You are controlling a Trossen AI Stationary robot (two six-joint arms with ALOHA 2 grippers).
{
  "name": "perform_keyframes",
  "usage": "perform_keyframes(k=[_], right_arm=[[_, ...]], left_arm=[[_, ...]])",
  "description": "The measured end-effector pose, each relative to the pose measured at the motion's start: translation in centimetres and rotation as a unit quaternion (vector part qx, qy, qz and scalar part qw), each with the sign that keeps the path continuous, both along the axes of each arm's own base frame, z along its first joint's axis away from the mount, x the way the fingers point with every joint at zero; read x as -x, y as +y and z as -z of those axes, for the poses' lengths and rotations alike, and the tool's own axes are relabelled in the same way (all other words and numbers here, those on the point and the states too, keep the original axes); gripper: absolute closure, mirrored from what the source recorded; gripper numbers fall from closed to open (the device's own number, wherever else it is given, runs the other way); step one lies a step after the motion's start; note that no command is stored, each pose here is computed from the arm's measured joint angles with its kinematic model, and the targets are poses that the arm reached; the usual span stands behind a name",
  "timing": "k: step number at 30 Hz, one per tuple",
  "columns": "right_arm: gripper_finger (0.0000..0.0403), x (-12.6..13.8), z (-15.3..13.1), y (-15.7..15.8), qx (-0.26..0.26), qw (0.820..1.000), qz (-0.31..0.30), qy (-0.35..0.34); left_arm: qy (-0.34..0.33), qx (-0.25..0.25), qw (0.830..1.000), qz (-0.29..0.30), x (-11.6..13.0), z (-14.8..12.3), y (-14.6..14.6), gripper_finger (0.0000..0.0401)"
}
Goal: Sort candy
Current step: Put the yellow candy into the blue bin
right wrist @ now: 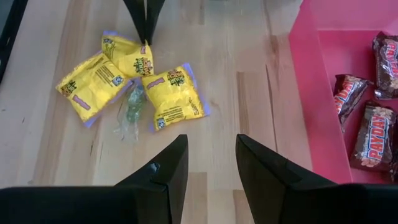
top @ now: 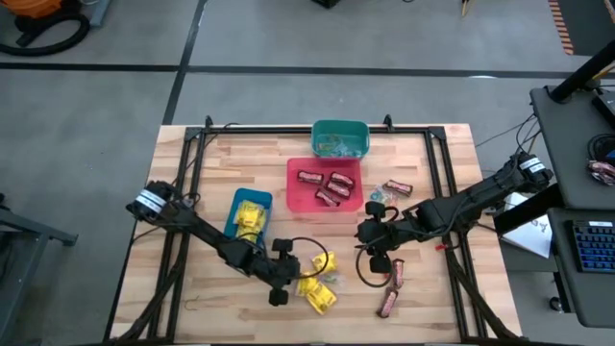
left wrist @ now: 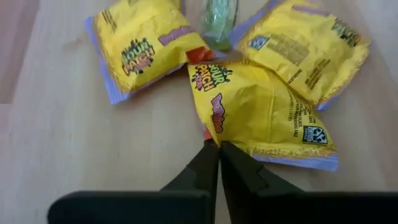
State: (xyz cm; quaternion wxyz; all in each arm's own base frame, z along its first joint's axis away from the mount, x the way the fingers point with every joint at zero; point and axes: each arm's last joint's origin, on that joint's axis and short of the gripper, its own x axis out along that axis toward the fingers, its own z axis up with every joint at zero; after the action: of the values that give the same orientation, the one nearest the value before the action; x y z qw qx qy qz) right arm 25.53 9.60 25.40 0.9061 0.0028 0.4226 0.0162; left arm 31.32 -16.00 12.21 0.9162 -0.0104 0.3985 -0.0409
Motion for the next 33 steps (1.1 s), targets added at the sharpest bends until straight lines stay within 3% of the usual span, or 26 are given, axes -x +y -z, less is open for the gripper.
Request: perform_keyframes(k=[12,19,23,27,33], right_arm=[[0.0278,0.2,1.7,-0.1,0.001,1.0,0.001,0.001],[0.0282,0.5,2.9,-0.2,0.0,1.0,0.001,-0.001],[0.0282,0.6,3.4,-0.2,-0.001,1.0,0.001,-0.003],[0.0282,0.6,3.4,-0.2,-0.002,1.0,0.001,-0.006],[0.0282,0.5,3.4,-0.2,-0.003,1.0,0.0,-0.008]], left_arm=[[-0.054,-0.015,0.998,0.013,0.8,-4.6,0.5,0.0401],[-0.016,-0.028,0.999,0.015,1.8,-5.0,1.0,0.0401],[-0.048,-0.008,0.999,0.014,1.2,-5.2,0.6,0.0395],[-0.063,-0.004,0.998,0.023,0.6,-4.4,0.2,0.0359],[-0.055,-0.008,0.998,0.022,-0.1,-2.5,-0.1,0.0259]])
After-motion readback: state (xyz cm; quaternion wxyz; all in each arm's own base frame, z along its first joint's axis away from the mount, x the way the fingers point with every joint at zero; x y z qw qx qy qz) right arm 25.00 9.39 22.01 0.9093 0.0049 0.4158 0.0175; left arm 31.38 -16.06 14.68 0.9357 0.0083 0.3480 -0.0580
